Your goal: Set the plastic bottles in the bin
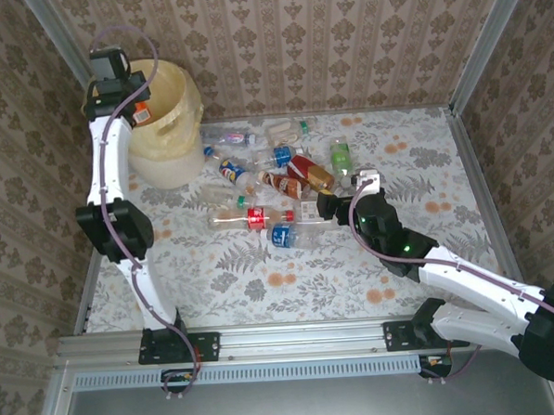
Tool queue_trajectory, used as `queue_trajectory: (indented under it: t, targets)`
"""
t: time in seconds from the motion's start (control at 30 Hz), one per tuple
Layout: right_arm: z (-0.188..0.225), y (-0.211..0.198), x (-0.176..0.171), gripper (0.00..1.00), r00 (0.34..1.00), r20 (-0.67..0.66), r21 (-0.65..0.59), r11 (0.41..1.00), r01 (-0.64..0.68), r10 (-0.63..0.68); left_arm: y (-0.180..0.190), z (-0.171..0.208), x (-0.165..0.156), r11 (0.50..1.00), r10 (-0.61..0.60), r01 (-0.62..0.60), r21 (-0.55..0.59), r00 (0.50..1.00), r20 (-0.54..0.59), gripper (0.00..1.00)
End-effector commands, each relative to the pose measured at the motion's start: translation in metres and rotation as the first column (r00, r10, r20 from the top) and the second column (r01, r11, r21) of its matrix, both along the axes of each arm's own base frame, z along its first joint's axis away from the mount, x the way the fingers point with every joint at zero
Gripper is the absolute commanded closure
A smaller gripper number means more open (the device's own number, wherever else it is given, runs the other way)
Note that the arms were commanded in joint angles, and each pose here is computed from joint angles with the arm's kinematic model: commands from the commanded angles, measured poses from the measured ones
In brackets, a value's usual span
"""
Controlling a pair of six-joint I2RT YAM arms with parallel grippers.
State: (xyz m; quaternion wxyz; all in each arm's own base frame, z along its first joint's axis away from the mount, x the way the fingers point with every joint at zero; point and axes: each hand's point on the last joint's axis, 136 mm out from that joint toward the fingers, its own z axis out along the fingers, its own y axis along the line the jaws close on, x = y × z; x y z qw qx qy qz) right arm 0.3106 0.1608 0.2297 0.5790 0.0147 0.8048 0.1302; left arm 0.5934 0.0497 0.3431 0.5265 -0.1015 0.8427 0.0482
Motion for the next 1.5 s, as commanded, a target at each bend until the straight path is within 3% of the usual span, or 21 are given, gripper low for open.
queue_trajectory:
  t: [0.0,0.23,0.43,0.67,1.0,1.47]
  targets:
    - [0.006,0.000,-0.001,0.00,1.000,0.008,0.036,0.999,0.001,-0.002,-0.017,-0.011,0.006,0.996,-0.061,0.059,-0.073,0.998,-0.028,0.48]
    - [0.007,-0.002,-0.005,0.00,1.000,-0.010,0.047,0.999,-0.002,0.003,-0.022,-0.052,0.020,0.990,-0.088,0.076,-0.117,0.991,-0.101,0.45]
    - [0.002,-0.006,-0.011,0.00,0.999,-0.046,0.039,0.999,0.003,-0.001,-0.023,-0.061,0.023,0.988,-0.078,0.061,-0.144,0.990,-0.115,0.29]
    - [-0.011,-0.023,-0.010,0.00,0.992,-0.078,0.053,0.993,0.102,-0.097,-0.042,-0.037,0.016,0.968,-0.145,0.128,-0.214,0.987,-0.066,0.19]
    - [-0.022,-0.030,-0.007,0.00,0.987,-0.111,0.077,0.989,0.129,-0.120,-0.076,0.013,0.001,0.944,-0.230,0.233,-0.233,0.972,0.040,0.00]
    - [-0.072,-0.022,-0.002,0.00,0.968,-0.245,0.110,0.991,0.075,-0.046,-0.127,0.091,-0.051,0.836,-0.353,0.428,-0.345,0.899,0.260,0.00]
